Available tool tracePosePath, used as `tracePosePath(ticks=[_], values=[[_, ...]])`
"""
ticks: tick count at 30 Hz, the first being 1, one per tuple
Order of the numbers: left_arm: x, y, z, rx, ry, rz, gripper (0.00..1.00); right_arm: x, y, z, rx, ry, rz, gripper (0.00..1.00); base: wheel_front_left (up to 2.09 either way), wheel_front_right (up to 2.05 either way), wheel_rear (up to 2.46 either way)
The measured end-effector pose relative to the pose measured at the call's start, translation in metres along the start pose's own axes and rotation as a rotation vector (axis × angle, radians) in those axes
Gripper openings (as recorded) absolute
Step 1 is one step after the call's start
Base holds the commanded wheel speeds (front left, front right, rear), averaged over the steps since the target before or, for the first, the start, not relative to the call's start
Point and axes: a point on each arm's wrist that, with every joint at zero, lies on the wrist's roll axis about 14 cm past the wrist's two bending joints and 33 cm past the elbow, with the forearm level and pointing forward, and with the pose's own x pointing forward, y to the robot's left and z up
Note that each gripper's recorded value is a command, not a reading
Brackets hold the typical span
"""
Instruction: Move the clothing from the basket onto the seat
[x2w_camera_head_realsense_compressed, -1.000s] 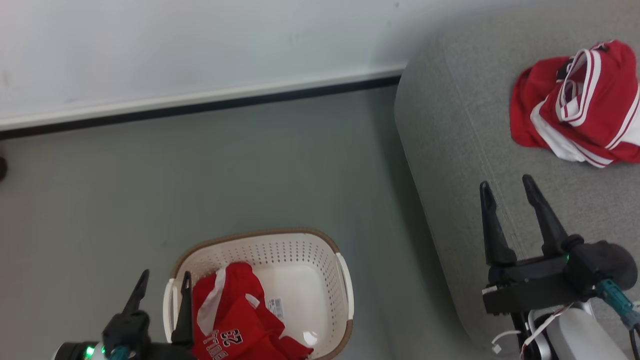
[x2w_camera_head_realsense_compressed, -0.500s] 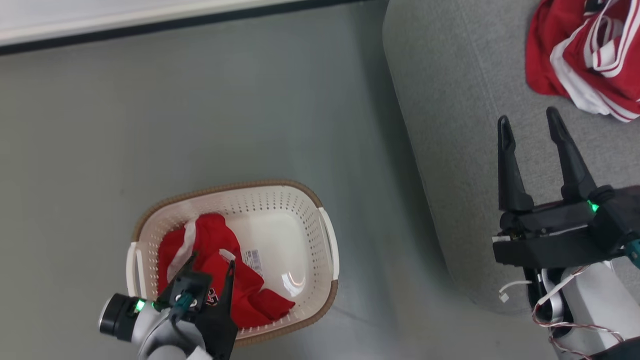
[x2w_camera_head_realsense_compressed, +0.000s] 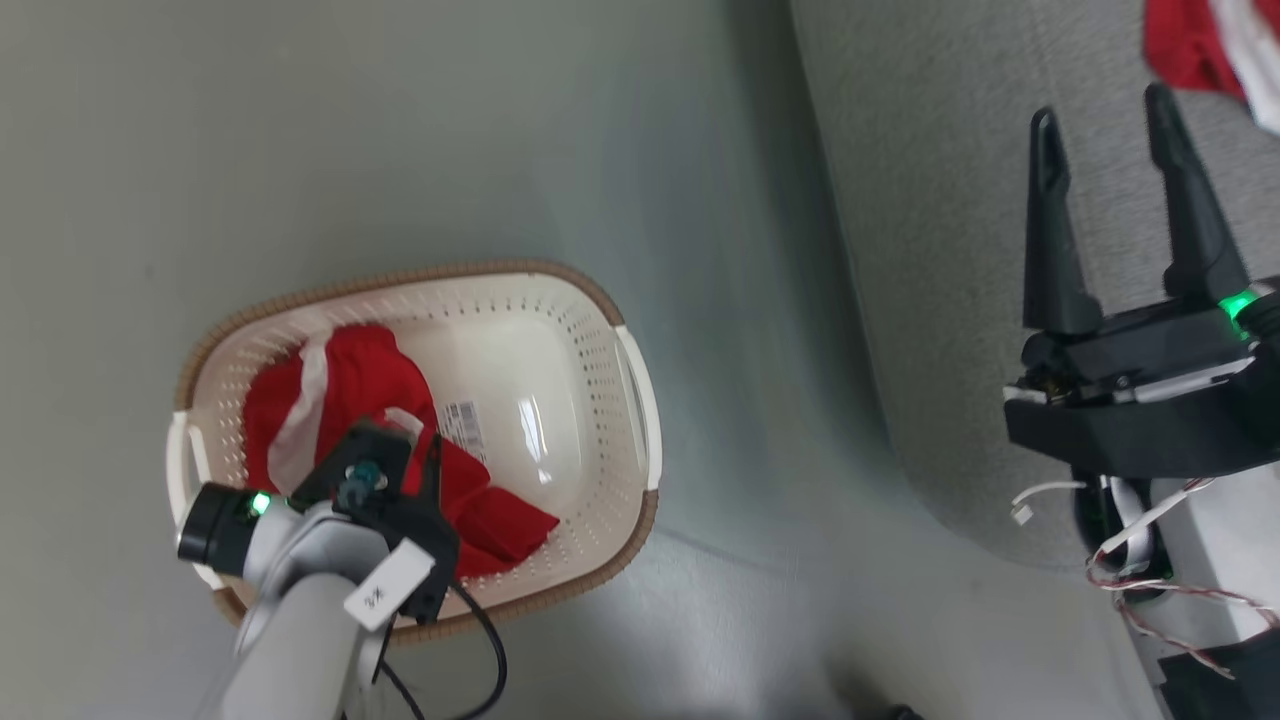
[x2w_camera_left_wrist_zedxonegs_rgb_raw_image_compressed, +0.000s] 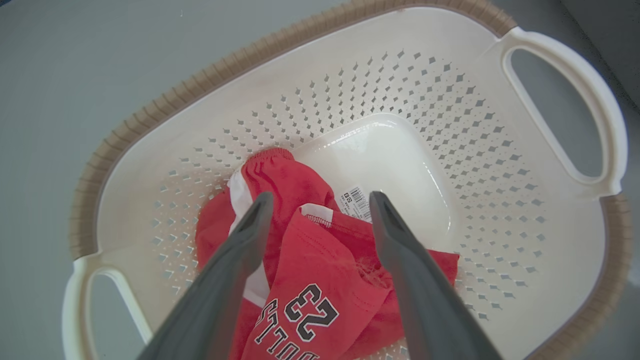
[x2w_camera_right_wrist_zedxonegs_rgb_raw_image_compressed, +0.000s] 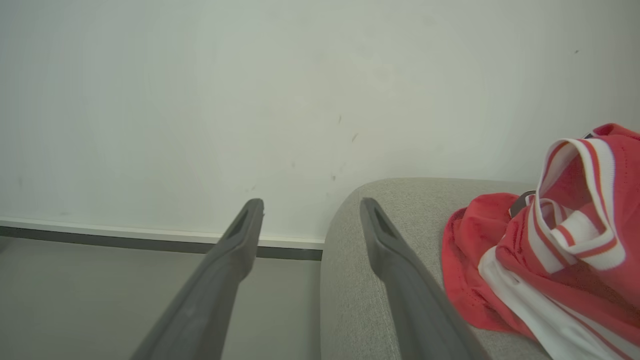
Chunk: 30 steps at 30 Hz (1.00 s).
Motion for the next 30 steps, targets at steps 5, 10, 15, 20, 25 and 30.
tracePosePath(ticks=[5,10,15,20,25,30], values=[[0.024,0.003,-0.013,-0.010,0.053,-0.005,1.00,0.012,-0.001,-0.016,-0.024,0.008,0.011,1.00,0.00,0.00,0.00],[0.051,0.011,-0.017,-0.029,0.076,0.006,1.00,0.026,0.002,-0.032,-0.031,0.009,0.026,1.00,0.00,0.00,0.00],[0.078,0.018,-0.018,-0.035,0.085,0.013,1.00,0.039,0.006,-0.050,-0.029,0.012,0.042,1.00,0.00,0.00,0.00],[0.099,0.020,-0.037,-0.049,0.133,0.018,1.00,0.046,0.006,-0.076,-0.038,0.041,0.043,1.00,0.00,0.00,0.00],[0.107,0.016,-0.079,-0.064,0.232,0.017,1.00,0.043,0.009,-0.110,-0.035,0.109,0.042,1.00,0.00,0.00,0.00],[0.117,0.020,-0.080,-0.048,0.226,0.027,1.00,0.046,0.013,-0.115,-0.031,0.108,0.047,1.00,0.00,0.00,0.00]])
